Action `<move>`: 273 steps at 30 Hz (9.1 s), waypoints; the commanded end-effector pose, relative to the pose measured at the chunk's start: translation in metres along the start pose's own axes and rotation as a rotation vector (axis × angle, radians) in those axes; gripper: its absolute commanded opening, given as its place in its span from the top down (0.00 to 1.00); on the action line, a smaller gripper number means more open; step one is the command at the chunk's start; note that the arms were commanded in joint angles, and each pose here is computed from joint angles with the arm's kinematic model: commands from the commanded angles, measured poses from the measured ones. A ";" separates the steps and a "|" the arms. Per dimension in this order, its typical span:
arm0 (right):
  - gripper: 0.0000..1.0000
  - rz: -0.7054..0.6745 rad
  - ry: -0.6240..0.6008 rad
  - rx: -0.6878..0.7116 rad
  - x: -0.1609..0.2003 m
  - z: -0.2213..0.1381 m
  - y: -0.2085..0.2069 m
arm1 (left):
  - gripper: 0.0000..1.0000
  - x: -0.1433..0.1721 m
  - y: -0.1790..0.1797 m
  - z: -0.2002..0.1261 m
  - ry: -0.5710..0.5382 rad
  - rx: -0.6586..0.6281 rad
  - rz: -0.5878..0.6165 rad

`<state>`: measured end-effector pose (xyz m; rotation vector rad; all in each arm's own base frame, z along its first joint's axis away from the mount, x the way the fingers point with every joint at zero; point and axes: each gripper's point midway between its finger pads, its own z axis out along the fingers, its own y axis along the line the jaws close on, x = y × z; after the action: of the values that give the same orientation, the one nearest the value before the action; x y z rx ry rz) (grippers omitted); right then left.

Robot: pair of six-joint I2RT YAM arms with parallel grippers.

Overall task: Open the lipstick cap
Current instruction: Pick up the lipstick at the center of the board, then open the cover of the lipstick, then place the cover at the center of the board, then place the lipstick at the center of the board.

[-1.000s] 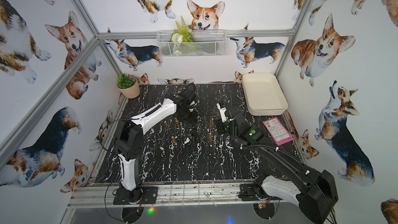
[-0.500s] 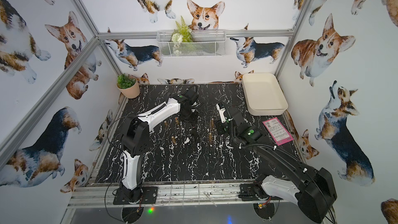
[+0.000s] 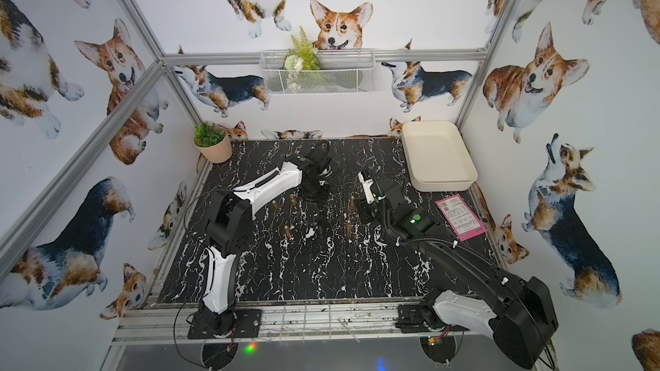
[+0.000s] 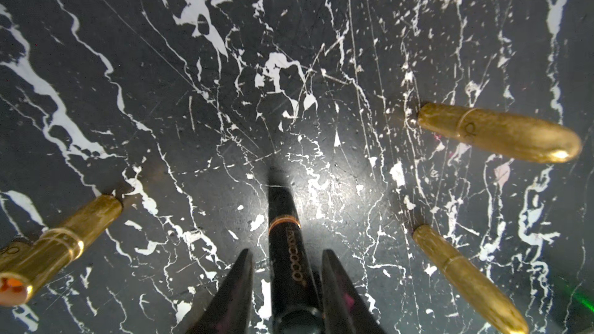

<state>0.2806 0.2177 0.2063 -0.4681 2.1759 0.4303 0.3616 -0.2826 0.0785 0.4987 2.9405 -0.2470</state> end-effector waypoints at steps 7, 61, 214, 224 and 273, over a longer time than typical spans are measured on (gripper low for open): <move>0.58 -0.008 -0.024 0.010 -0.005 0.000 -0.001 | 0.73 0.006 0.001 0.002 0.030 -0.014 0.013; 0.75 -0.254 0.066 -0.335 -0.019 -0.013 0.064 | 0.93 0.035 -0.108 -0.199 -0.028 0.767 0.105; 1.00 -0.186 -0.012 -0.269 -0.030 -0.007 0.062 | 0.39 0.008 -0.082 -0.221 -0.237 0.789 0.003; 1.00 -0.210 -0.002 -0.271 -0.030 -0.002 0.067 | 0.39 0.013 -0.090 -0.210 -0.184 0.855 -0.018; 0.99 -0.275 0.008 -0.253 -0.031 0.008 0.072 | 0.74 0.012 -0.097 -0.186 -0.115 0.827 0.003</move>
<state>0.2669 0.2866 0.2290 -0.8868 2.0758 0.5575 0.2967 -0.3342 0.2692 0.5249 2.6094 -1.4412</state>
